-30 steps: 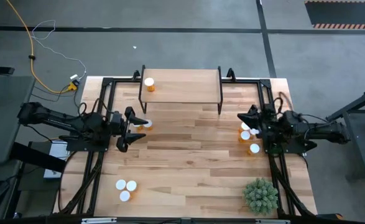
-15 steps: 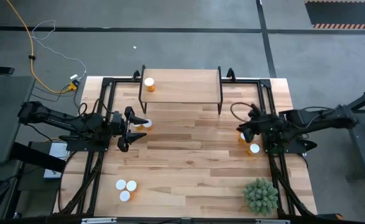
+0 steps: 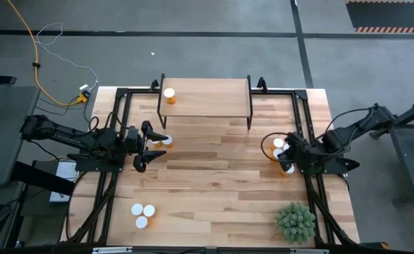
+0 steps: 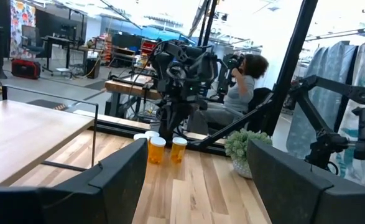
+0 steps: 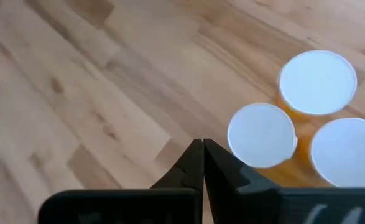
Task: Pick and place medicine bottles onto shelf by color
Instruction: Put the orange pill bottle on the shelf
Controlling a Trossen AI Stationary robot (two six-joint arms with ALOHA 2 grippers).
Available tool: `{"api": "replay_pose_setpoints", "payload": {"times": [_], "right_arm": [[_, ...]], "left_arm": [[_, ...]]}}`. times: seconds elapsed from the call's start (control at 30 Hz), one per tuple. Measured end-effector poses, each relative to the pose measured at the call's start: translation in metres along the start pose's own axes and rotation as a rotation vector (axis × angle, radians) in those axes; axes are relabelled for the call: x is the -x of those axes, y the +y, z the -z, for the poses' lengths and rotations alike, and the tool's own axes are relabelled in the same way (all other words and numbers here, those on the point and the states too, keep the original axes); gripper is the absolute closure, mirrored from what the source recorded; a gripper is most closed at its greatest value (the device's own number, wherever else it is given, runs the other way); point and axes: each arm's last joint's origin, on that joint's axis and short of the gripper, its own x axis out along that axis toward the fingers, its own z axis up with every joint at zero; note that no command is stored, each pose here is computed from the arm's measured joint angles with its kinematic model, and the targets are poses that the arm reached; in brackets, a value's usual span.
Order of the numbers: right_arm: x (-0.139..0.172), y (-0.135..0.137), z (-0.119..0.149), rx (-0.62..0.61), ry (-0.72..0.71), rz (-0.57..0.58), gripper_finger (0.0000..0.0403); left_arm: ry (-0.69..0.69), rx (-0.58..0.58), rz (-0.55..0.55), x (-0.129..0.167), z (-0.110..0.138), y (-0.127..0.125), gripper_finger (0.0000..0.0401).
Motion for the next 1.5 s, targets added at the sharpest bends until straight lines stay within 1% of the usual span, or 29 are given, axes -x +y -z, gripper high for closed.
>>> {"api": "replay_pose_setpoints", "payload": {"times": [0.17, 0.23, 0.3, 0.4, 0.47, 0.53, 0.6, 0.67, 0.73, 0.87, 0.97, 1.03, 1.17, 1.27, 1.37, 1.5], "right_arm": [[-0.015, 0.004, -0.004, -0.017, -0.033, 0.135, 0.0402], [-0.018, 0.005, -0.008, 0.019, -0.034, 0.188, 0.0403], [-0.012, 0.011, -0.019, 0.074, -0.048, 0.208, 0.0403], [0.008, 0.027, -0.043, 0.167, -0.073, 0.211, 0.0403], [0.020, 0.033, -0.057, 0.198, -0.010, 0.247, 0.0403], [0.026, 0.034, -0.066, 0.178, 0.133, 0.321, 0.0403], [0.023, 0.033, -0.070, 0.153, 0.253, 0.417, 0.0403], [0.015, 0.033, -0.071, 0.156, 0.334, 0.477, 0.0403], [0.004, 0.035, -0.072, 0.168, 0.377, 0.480, 0.0403], [-0.021, 0.036, -0.066, 0.176, 0.440, 0.411, 0.0403], [-0.035, 0.030, -0.057, 0.166, 0.478, 0.433, 0.0403], [-0.038, 0.025, -0.053, 0.157, 0.488, 0.456, 0.0403], [-0.041, 0.023, -0.051, 0.146, 0.473, 0.453, 0.0403], [-0.043, 0.024, -0.052, 0.152, 0.445, 0.439, 0.0403], [-0.044, 0.023, -0.053, 0.153, 0.426, 0.462, 0.0403], [-0.047, 0.022, -0.056, 0.143, 0.434, 0.480, 0.0403]], "left_arm": [[-0.002, 0.002, -0.009, 0.000, 0.000, 0.000, 0.0135], [-0.002, 0.000, -0.015, 0.000, 0.000, 0.000, 0.0135], [-0.003, 0.001, -0.016, 0.000, 0.000, 0.000, 0.0135], [-0.003, 0.003, -0.018, 0.000, 0.000, 0.001, 0.0135], [-0.003, 0.003, -0.019, 0.000, 0.000, 0.001, 0.0135], [-0.003, 0.003, -0.018, 0.000, 0.000, 0.001, 0.0135], [-0.003, 0.012, -0.019, 0.000, 0.000, 0.001, 0.0135], [-0.004, 0.018, -0.019, 0.000, 0.000, 0.001, 0.0135], [-0.003, 0.017, -0.018, 0.000, 0.000, 0.001, 0.0135], [-0.003, 0.018, -0.016, 0.000, 0.000, 0.001, 0.0135], [-0.003, 0.017, -0.015, 0.000, 0.000, 0.000, 0.0135], [-0.003, 0.018, -0.015, 0.000, 0.000, 0.000, 0.0135], [-0.003, 0.018, -0.015, 0.000, 0.000, 0.000, 0.0135], [-0.003, 0.018, -0.015, 0.000, 0.000, 0.000, 0.0135], [-0.003, 0.018, -0.015, 0.000, 0.000, 0.000, 0.0135], [-0.003, 0.017, -0.015, 0.000, 0.000, 0.000, 0.0135]]}}
